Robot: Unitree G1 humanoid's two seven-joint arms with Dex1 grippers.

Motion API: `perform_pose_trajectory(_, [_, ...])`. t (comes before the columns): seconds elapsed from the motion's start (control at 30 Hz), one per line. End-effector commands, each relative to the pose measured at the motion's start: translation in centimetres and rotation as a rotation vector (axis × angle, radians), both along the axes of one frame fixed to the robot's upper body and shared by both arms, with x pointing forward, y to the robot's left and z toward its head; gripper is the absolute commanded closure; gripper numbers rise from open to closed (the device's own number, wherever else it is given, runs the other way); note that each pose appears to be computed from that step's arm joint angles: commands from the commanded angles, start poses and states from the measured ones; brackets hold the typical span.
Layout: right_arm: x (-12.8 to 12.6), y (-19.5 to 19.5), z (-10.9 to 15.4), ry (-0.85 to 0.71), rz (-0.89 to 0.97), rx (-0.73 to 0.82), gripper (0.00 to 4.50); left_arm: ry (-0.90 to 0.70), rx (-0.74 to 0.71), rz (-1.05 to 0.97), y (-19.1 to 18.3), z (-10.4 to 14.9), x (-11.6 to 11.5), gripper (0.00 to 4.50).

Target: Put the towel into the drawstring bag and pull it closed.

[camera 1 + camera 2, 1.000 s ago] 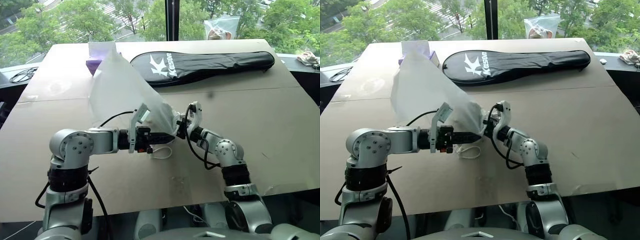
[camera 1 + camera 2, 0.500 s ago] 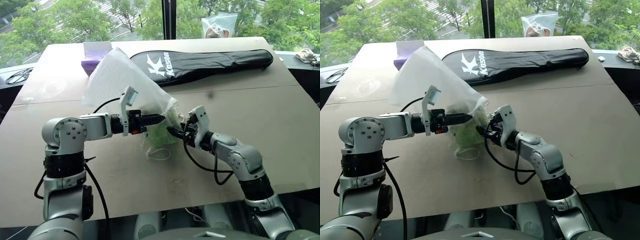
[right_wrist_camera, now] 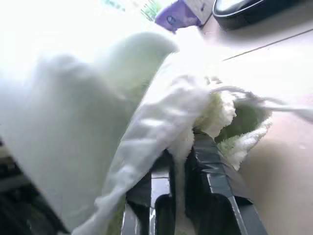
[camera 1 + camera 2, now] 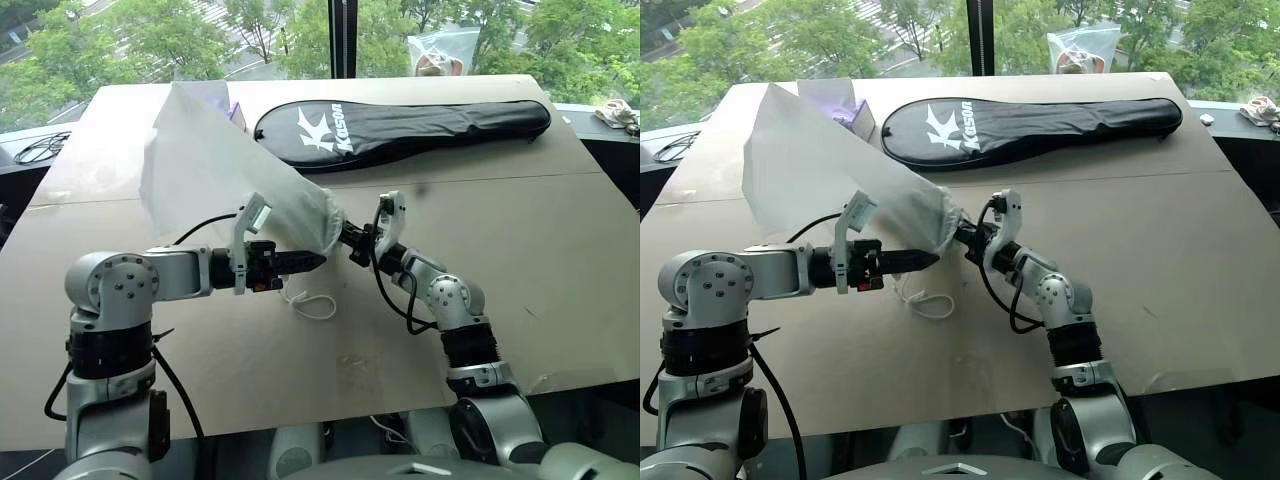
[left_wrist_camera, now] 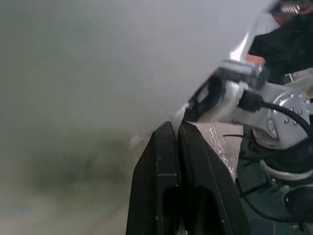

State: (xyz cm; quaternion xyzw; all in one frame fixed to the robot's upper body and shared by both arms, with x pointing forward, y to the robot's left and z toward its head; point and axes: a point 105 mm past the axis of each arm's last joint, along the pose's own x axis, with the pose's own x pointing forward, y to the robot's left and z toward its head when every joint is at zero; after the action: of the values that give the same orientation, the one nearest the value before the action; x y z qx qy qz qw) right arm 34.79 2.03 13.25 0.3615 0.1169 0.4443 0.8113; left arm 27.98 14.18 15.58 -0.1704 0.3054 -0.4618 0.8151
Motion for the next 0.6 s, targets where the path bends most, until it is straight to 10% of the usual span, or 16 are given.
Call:
perform_pose_trajectory(0.03, [-0.7,1.1,6.8,-0.087,0.09,0.285,4.44,-0.066,-0.054,-0.069,-0.5,2.0,-1.4,4.5])
perform_pose_trajectory(0.33, [-3.3,1.9,10.6,-0.127,0.221,0.291,4.44,-0.083,-0.213,-0.209,-4.0,3.9,-2.2,4.5])
perform_pose_trajectory(0.6, [-6.0,1.8,7.1,-0.138,0.357,0.061,4.44,-0.076,-0.326,-0.261,-7.1,4.5,-2.4,4.5])
